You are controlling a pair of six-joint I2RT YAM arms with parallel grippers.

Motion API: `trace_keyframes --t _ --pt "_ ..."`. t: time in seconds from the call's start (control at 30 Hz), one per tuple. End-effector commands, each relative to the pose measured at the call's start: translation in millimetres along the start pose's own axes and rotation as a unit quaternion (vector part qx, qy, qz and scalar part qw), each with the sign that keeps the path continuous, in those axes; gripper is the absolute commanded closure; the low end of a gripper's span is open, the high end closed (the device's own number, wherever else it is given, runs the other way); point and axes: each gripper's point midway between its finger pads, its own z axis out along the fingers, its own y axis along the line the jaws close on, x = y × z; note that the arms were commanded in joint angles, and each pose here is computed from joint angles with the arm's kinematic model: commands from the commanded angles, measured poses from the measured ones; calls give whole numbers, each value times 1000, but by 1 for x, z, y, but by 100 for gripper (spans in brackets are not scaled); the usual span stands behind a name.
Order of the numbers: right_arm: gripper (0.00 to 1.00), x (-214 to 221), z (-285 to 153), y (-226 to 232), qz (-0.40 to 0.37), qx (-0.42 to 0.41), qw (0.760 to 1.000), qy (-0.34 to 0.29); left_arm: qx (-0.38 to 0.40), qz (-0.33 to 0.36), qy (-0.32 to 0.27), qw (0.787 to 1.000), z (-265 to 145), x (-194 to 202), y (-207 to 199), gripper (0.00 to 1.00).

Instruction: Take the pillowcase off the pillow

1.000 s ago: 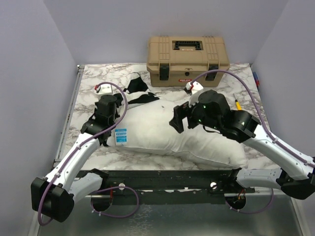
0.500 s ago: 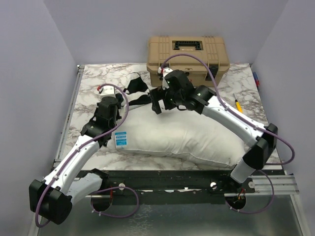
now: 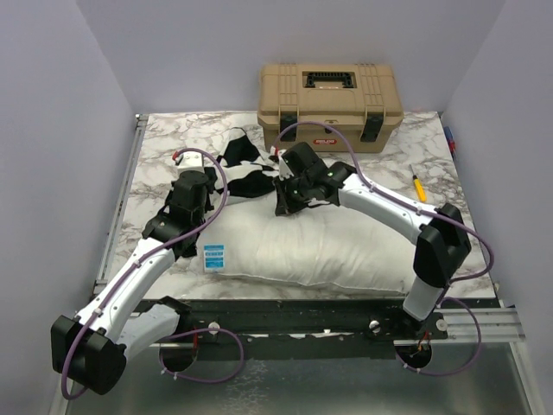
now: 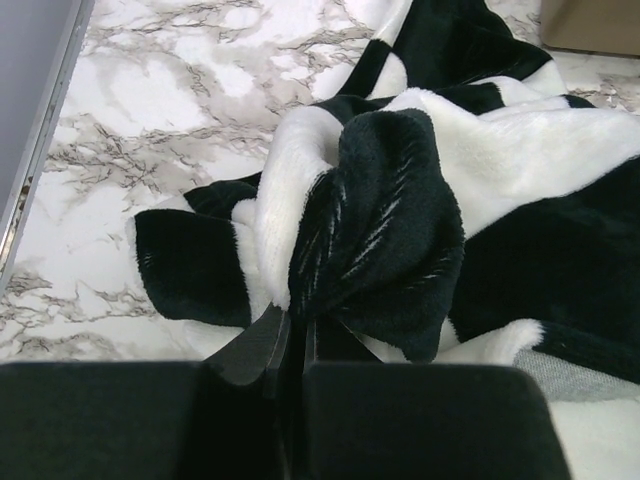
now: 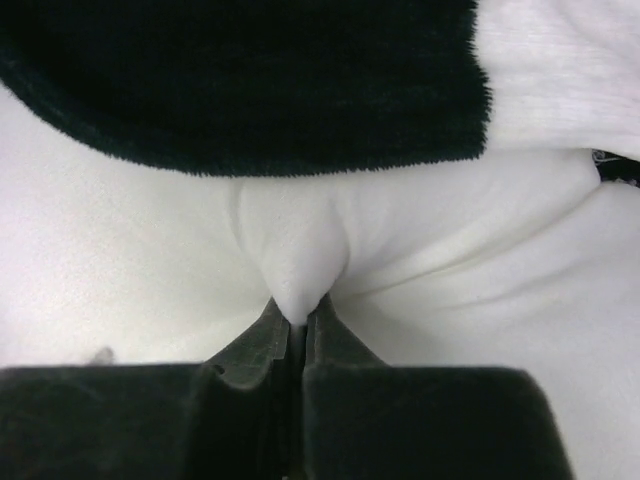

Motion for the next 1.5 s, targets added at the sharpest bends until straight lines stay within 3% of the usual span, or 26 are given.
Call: trace_keyframes --t 0.0,0.13,0.33,0.73,1.27,1.47 --pt "100 24 -34 -10 -14 35 999 8 -13 -7 -23 1000 -1 -10 3 100" --pt "100 19 -81 -18 -31 69 996 -44 -44 -13 -24 999 -1 -11 14 100" --pt "100 21 -141 -60 -28 191 975 -110 -87 -24 -26 996 0 -11 30 100" --pt "100 15 -246 -60 -28 198 939 -280 -237 -71 -59 967 -16 -19 85 100" --pt "99 9 -356 -113 122 354 818 -436 -336 -123 -120 926 -50 -30 126 100" --pt "99 -2 -352 -120 130 389 802 -435 -324 -143 -138 925 -60 -35 128 100"
